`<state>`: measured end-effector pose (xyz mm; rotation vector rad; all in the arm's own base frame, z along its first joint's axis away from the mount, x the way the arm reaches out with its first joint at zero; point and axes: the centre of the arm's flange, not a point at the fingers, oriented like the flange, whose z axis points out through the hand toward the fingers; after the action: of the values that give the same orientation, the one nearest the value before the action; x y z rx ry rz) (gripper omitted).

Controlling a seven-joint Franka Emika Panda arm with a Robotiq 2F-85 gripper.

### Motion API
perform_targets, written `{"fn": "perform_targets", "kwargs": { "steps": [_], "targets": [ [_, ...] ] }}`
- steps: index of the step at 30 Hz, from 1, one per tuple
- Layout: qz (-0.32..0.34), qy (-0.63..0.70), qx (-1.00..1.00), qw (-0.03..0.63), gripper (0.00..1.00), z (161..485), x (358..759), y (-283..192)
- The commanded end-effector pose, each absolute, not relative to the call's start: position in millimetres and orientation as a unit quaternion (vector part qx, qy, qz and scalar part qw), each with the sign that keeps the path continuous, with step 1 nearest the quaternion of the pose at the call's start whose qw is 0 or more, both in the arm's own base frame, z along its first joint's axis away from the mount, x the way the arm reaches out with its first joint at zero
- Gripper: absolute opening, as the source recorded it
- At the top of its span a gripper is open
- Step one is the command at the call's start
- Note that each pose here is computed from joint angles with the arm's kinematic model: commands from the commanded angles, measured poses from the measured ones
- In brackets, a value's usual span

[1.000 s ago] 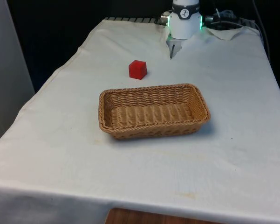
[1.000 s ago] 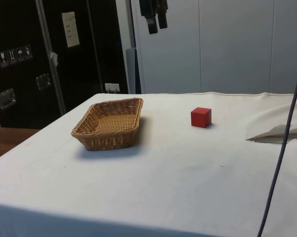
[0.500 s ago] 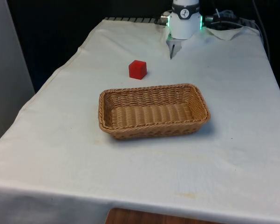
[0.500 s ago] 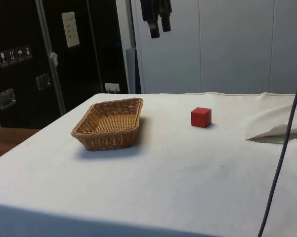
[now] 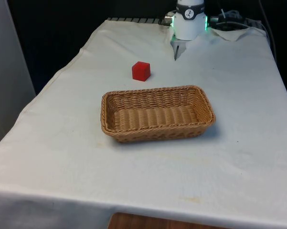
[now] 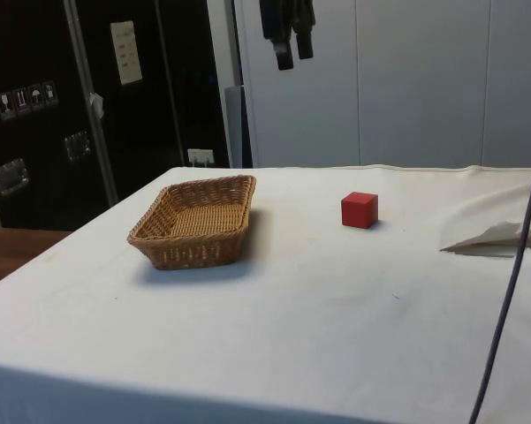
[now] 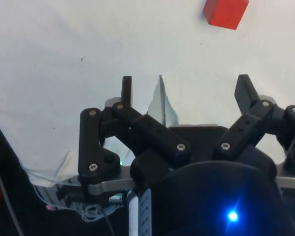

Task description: Pick up the cube and place it into the basket.

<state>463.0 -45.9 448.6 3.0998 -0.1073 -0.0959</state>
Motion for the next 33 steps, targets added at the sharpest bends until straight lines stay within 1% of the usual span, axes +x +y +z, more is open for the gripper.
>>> {"fn": "perform_targets", "kwargs": {
  "steps": [1, 18, 26, 33],
  "targets": [
    [-0.02, -0.035, 0.999, 0.02, 1.0, 449, 457, -48],
    [0.006, -0.034, 0.999, 0.015, 1.0, 431, 422, -53],
    [0.005, -0.035, 0.999, 0.011, 1.0, 427, 419, -52],
    [0.001, -0.04, 0.999, 0.006, 1.0, 419, 413, -63]
  ]
}}
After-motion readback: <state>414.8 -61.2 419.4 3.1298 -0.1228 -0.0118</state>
